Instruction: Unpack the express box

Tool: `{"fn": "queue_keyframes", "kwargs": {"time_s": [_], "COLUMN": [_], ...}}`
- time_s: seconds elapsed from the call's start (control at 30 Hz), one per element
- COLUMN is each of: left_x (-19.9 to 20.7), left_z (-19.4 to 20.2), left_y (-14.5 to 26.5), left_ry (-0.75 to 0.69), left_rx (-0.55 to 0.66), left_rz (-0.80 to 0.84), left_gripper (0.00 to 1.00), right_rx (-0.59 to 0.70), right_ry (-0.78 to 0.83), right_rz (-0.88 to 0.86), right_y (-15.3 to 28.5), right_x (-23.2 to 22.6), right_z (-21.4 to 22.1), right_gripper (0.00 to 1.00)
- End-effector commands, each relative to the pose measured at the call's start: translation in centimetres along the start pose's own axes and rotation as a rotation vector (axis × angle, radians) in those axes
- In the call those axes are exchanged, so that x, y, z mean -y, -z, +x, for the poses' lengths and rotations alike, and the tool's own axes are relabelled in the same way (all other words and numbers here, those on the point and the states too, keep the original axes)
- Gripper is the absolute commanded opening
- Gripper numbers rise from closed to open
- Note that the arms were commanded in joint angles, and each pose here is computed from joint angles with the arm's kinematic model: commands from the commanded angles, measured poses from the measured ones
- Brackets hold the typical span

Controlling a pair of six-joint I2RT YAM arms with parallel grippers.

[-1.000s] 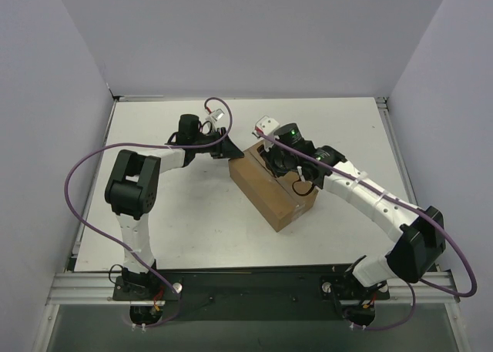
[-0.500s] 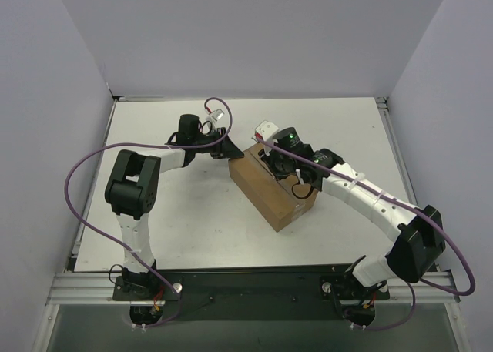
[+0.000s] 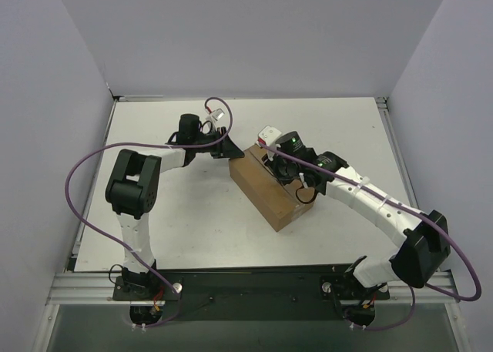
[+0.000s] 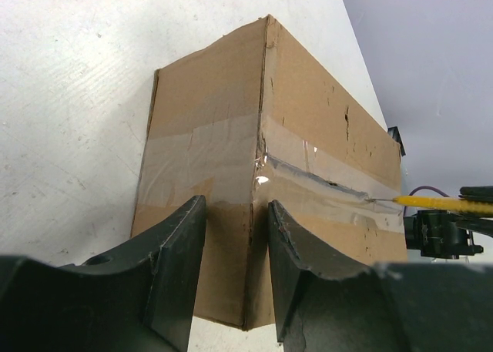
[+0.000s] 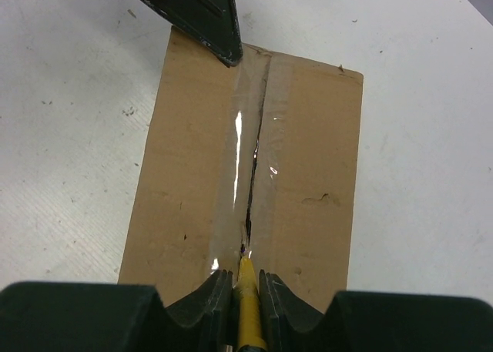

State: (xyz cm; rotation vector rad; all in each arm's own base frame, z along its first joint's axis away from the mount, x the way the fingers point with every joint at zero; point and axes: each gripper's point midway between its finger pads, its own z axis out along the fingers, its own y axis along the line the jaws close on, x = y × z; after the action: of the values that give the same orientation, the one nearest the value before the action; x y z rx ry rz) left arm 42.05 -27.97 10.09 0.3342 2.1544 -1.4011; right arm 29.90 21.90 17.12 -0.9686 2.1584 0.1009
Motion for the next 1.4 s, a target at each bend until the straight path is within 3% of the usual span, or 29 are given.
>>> {"fn": "queue_keyframes", "kwargs": {"time_s": [0.0, 1.37], "left_x": [-4.0, -5.8], "left_z": [0.5, -0.4], "left_y": [-0.4, -0.3], "left_ry": [0.017, 0.011], "left_rx": [0.009, 0.020], "left_rz": [-0.133, -0.178], "left_gripper": [0.46, 0.46], "right_rx": [-0.041, -0.304], "right_ry": [-0.002, -0.050], "right_rz": [0.033, -0.097], "right_y": [2.5, 7.1], "right_x": [0.8, -1.6], "right_z": [0.8, 8.8], "right_gripper": [0.00, 0.00]}}
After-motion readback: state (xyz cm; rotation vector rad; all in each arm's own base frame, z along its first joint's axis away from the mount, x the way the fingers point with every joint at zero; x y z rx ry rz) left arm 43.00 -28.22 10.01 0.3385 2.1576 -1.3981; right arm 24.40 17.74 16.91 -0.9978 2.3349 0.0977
